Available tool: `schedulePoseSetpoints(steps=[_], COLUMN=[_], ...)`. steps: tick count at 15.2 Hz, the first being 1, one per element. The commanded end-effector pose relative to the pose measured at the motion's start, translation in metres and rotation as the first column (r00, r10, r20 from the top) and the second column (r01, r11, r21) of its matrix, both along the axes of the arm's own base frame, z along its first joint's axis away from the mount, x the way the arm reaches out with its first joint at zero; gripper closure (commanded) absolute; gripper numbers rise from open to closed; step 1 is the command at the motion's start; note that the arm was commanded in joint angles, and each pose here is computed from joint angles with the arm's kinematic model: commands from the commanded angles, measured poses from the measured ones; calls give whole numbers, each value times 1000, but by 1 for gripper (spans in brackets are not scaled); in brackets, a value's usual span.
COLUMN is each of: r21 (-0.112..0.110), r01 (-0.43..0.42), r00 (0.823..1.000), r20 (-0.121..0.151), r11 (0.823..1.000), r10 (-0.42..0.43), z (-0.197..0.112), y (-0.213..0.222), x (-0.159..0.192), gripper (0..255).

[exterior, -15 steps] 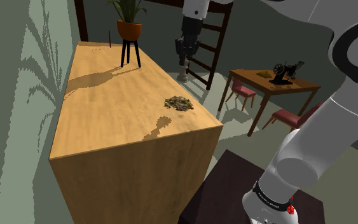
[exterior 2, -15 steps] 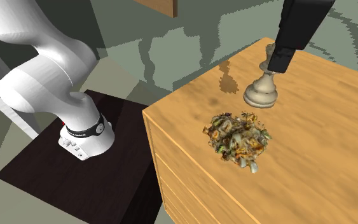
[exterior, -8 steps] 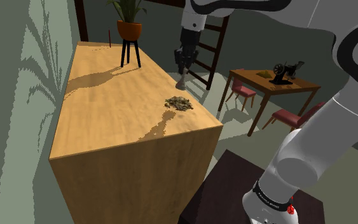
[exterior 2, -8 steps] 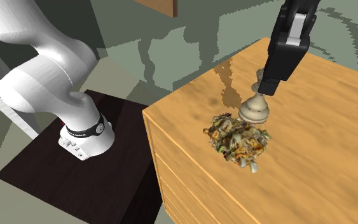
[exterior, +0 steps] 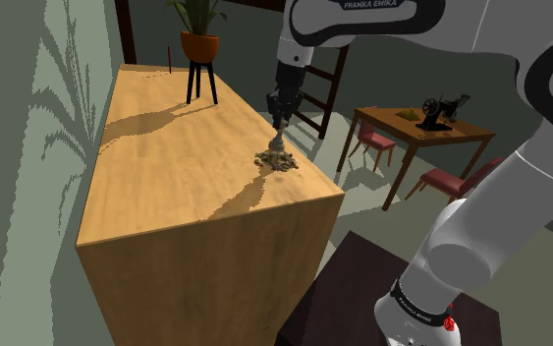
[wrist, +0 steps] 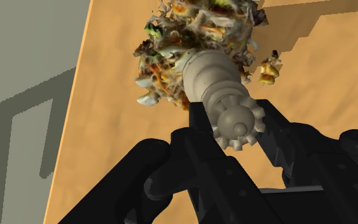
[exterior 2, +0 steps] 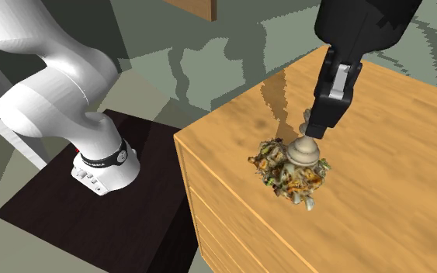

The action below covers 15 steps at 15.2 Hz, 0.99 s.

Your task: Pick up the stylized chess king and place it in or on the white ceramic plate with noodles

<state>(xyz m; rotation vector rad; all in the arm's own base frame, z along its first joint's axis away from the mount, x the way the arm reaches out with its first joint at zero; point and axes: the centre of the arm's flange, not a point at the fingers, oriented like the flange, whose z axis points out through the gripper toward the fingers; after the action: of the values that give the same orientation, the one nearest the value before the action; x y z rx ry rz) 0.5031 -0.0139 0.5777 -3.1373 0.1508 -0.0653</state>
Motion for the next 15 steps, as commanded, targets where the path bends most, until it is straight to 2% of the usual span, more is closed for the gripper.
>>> schedulePoseSetpoints(steps=[1, 7, 8, 13, 15], r21=[0, 0, 0, 0, 0], r01=[0, 0, 0, 0, 0], r00=[1000, 1000, 1000, 1000, 1000], r20=[1, 1, 1, 1, 1], r11=[1000, 1000, 1000, 1000, 1000], r10=[0, 0, 0, 0, 0], z=[-3, -3, -3, -3, 24], y=[0, 0, 0, 0, 0], x=[0, 0, 0, 0, -1], gripper=[255, 255, 0, 0, 0])
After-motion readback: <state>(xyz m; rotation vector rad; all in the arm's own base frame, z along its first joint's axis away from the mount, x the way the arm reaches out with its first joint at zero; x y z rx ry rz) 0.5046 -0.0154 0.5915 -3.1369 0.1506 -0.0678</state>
